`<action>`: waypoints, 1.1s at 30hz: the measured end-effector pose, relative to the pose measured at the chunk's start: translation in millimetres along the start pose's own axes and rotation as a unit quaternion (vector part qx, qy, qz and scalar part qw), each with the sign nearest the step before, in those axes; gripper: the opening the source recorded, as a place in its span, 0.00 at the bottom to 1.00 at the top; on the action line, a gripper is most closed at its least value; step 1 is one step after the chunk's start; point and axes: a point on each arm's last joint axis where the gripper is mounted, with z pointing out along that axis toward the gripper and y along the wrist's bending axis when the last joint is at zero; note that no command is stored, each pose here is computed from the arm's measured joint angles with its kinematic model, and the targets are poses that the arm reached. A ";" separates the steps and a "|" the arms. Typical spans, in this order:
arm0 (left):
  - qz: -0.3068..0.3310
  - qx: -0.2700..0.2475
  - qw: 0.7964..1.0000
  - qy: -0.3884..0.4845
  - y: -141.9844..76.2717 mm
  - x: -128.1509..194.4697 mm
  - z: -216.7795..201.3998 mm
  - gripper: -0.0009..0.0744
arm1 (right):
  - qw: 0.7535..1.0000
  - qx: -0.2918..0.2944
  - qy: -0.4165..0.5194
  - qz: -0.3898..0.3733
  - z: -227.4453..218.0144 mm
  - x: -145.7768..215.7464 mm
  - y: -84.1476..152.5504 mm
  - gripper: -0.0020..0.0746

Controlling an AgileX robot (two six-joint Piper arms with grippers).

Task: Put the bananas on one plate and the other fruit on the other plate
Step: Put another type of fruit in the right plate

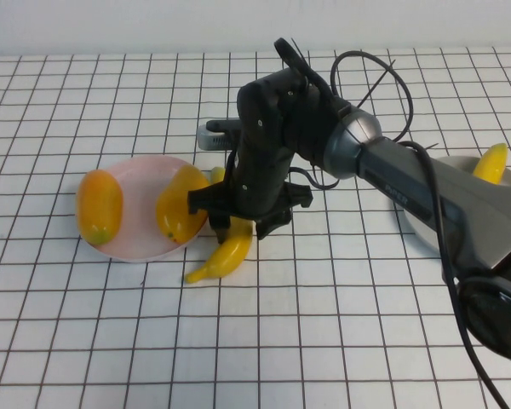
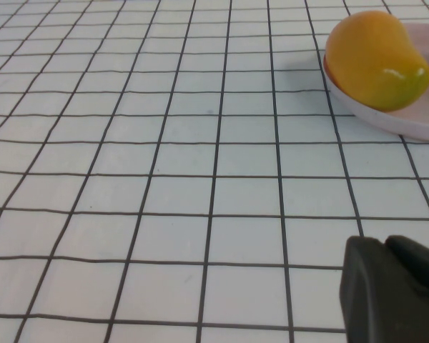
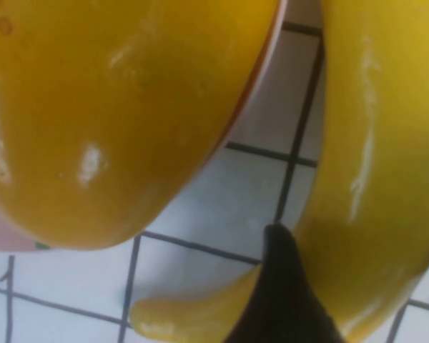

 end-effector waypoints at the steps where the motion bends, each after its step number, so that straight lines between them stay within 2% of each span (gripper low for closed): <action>1: 0.000 0.000 1.000 0.000 0.0 0.0 0.0 0.01 | 1.000 0.000 0.000 0.000 0.0 0.0 0.0 0.57; 9: 0.000 0.000 1.000 0.000 0.0 0.0 0.0 0.01 | 1.000 0.001 -0.002 -0.005 -0.3 1.3 2.9 0.57; 17: 0.000 0.000 1.000 0.000 0.0 0.0 0.0 0.01 | 0.999 0.000 -0.031 -0.027 -12.0 -1.2 17.2 0.57; 23: 0.000 0.000 1.000 0.000 0.0 0.0 0.0 0.01 | 0.998 0.006 -0.046 -0.032 -17.3 -4.4 17.1 0.57; 33: 0.000 0.000 1.000 0.000 0.0 0.0 0.0 0.01 | 0.999 0.016 -0.028 -0.031 4.6 -3.1 14.6 0.57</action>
